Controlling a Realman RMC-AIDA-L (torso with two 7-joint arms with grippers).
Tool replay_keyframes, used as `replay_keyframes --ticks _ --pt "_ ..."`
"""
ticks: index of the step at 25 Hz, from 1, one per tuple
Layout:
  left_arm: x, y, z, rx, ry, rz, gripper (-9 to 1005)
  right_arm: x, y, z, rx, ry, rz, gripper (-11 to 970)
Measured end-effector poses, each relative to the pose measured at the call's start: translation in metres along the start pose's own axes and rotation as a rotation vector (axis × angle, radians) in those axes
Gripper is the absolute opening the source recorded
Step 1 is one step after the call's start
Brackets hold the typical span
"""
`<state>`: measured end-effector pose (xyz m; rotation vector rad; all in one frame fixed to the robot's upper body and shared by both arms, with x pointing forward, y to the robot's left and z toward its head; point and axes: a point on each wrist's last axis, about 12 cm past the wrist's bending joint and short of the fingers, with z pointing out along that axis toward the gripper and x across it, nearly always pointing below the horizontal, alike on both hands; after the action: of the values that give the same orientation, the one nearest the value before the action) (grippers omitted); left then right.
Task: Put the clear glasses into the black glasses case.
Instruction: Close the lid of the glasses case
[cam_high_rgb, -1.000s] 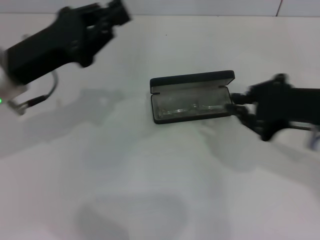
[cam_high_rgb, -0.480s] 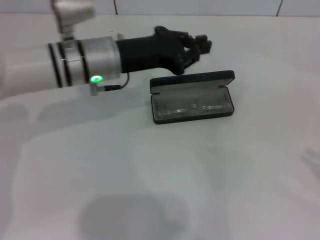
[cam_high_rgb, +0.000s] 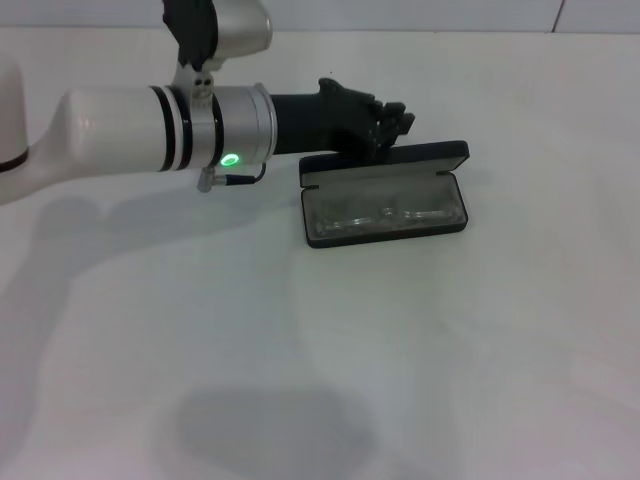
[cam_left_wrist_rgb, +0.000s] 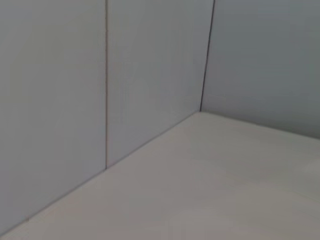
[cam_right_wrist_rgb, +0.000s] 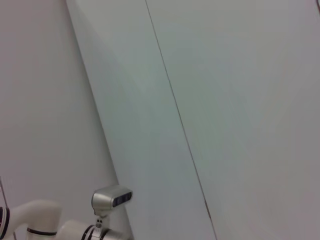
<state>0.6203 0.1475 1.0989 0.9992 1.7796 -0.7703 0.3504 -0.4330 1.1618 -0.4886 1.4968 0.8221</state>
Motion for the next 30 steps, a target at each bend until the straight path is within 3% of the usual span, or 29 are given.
replay_keyframes --ticks 14,23,27,30 --pt "0.011 0.0 -0.002 -0.013 0.021 -0.053 171 0.0 -0.011 0.019 -0.05 -0.027 0.002 142" --pt "0.009 -0.002 -0.001 -0.005 0.006 -0.066 182 0.005 -0.011 0.017 -0.042 -0.035 0.009 143" --pt "0.009 -0.002 -0.001 -0.002 0.012 -0.063 266 0.006 -0.011 0.016 -0.039 -0.037 0.012 143" --pt "0.011 -0.003 -0.001 -0.001 0.015 -0.064 264 0.007 -0.011 0.016 -0.041 -0.042 0.016 143"
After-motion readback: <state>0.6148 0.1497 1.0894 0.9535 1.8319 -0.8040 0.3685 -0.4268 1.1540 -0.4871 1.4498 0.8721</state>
